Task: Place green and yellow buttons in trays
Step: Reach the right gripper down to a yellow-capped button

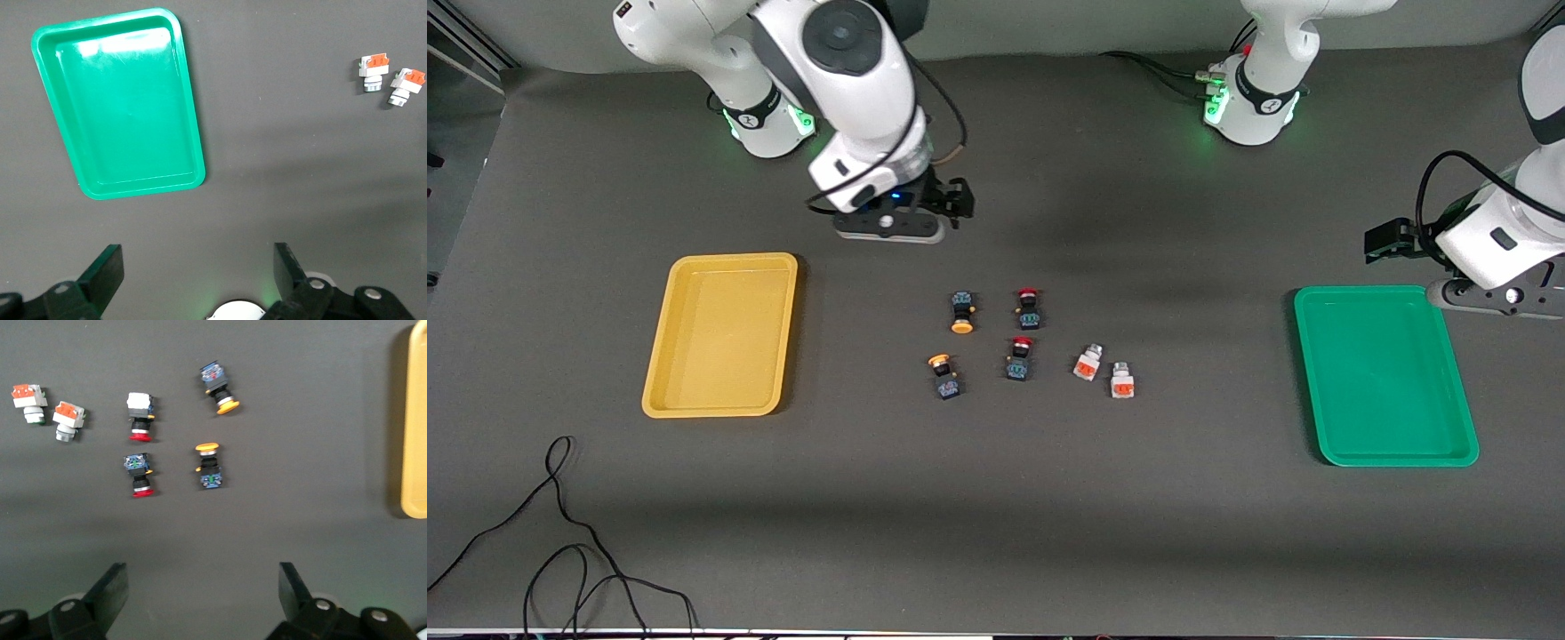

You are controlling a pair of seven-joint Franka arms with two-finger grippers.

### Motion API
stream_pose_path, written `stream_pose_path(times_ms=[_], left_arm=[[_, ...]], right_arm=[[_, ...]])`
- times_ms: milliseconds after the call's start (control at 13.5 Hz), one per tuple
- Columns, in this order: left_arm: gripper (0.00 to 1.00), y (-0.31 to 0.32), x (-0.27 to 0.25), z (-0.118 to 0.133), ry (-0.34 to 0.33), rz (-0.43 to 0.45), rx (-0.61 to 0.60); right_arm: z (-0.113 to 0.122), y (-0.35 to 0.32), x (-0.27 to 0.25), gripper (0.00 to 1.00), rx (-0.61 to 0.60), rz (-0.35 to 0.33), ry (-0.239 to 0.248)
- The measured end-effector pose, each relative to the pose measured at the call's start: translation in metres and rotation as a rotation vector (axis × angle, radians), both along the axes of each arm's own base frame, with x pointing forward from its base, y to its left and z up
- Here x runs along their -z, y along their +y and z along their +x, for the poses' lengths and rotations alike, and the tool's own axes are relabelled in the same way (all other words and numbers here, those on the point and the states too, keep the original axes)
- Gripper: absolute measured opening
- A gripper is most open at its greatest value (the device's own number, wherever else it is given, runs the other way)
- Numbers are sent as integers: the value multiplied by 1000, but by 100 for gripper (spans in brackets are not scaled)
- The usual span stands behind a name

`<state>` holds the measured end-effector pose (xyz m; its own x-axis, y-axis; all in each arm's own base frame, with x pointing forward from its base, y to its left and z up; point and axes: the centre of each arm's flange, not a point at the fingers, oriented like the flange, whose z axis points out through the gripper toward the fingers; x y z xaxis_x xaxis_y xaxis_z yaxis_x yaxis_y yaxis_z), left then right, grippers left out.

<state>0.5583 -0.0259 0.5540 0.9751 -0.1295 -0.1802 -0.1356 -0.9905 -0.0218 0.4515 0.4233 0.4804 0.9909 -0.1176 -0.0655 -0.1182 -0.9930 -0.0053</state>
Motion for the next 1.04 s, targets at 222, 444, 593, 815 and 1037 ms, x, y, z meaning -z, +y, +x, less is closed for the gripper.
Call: stream_pose_path(times_ms=[222, 444, 593, 815, 1037], left_arm=[[100, -1, 0, 0, -1, -5, 0], [100, -5, -1, 1, -1, -48, -6], [100, -1, 3, 3, 5, -54, -16], [100, 6, 11, 7, 19, -55, -30], [100, 6, 15, 9, 25, -58, -30]], right_arm=[[2, -3, 63, 100, 14, 20, -30], [1, -10, 143, 100, 28, 14, -37], [6, -8, 189, 100, 33, 12, -44], [11, -7, 251, 100, 35, 7, -55], [14, -5, 288, 100, 18, -12, -59]])
